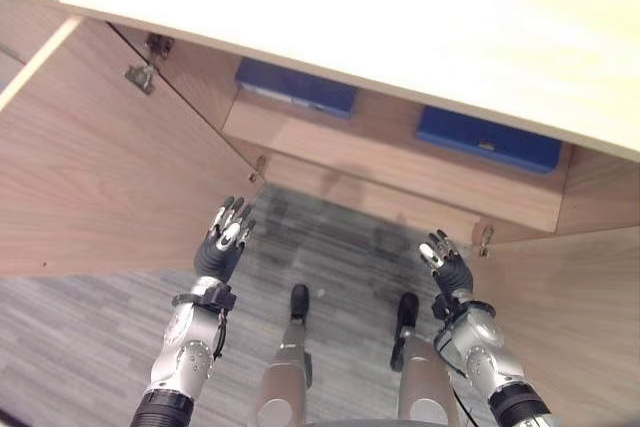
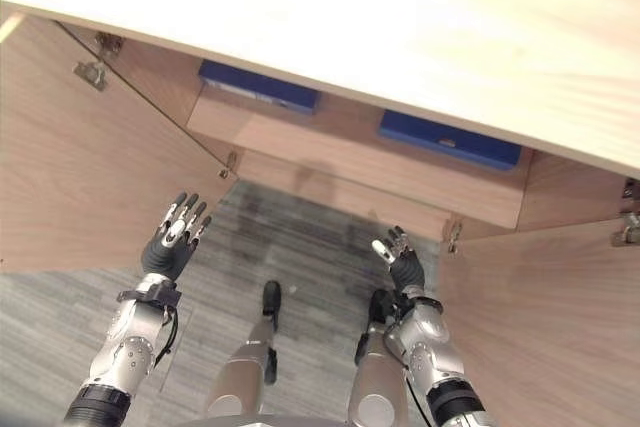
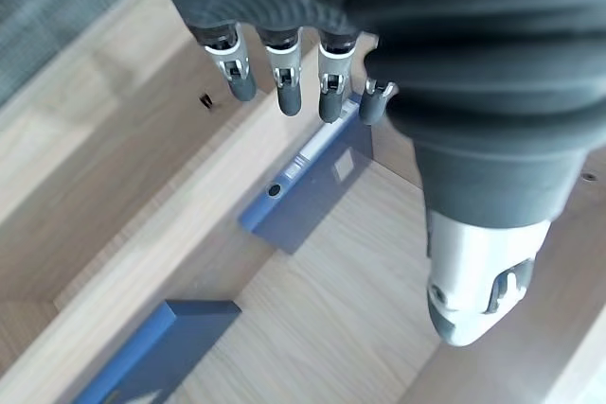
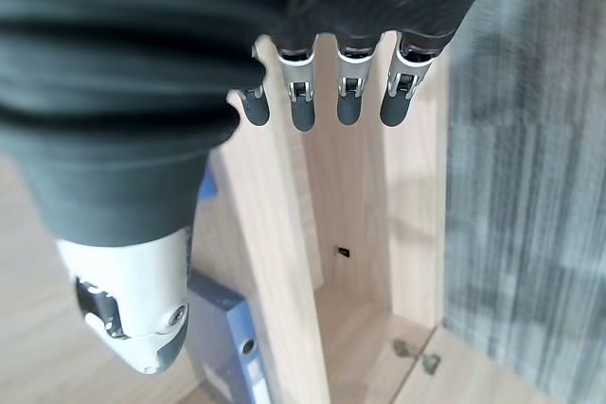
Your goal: Put the empty folder in the office cabinet
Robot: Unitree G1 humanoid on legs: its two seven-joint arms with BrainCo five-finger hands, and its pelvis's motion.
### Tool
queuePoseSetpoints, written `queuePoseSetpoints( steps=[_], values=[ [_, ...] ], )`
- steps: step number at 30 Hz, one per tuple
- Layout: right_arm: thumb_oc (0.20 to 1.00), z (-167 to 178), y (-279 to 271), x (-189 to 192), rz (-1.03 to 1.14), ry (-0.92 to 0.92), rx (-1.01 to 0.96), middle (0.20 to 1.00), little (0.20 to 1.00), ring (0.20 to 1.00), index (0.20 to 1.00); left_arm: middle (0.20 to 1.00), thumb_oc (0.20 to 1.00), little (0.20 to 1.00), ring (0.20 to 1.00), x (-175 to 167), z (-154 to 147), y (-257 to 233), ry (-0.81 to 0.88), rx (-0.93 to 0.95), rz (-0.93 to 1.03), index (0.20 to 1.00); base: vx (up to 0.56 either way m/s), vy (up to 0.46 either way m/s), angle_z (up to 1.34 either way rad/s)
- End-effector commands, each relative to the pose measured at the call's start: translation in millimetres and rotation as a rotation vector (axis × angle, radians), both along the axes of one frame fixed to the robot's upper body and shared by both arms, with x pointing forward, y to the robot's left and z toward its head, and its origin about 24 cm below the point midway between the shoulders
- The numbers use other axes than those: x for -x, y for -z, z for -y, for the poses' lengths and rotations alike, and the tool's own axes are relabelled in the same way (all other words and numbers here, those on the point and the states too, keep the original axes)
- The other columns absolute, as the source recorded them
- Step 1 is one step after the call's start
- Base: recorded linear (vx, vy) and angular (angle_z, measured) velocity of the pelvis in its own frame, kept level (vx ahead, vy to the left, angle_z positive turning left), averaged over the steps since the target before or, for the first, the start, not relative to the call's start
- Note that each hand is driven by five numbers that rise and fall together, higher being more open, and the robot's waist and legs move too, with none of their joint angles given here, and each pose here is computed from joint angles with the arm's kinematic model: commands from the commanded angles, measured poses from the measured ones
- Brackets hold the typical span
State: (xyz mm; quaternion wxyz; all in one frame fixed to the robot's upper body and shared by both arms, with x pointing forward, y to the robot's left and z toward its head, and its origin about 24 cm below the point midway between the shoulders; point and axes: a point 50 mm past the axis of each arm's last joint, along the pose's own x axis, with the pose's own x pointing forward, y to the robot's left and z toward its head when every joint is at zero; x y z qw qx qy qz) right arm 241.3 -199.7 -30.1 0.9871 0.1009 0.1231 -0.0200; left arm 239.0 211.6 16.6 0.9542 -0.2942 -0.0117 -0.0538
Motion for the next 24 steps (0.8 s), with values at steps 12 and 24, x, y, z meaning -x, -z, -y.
queuePoseSetpoints(
  steps=[12, 24],
  values=[
    [1.0, 5.2, -31.1, 4.5, 0.153, -0.201, 0.472, 1.0, 1.0, 1.0, 1.0, 1.0, 1.0, 1.0, 1.0, 12.7, -23.2, 1.8, -0.053, -0.521, -0.031, 1.0, 0.05, 0.033, 0.21],
    [1.0, 13.3, -45.7, 1.9, 0.208, -0.282, 0.655, 1.0, 1.0, 1.0, 1.0, 1.0, 1.0, 1.0, 1.0, 28.7, -28.9, 23.7, -0.049, -0.742, -0.138, 1.0, 0.02, -0.127, 0.5]
  ],
)
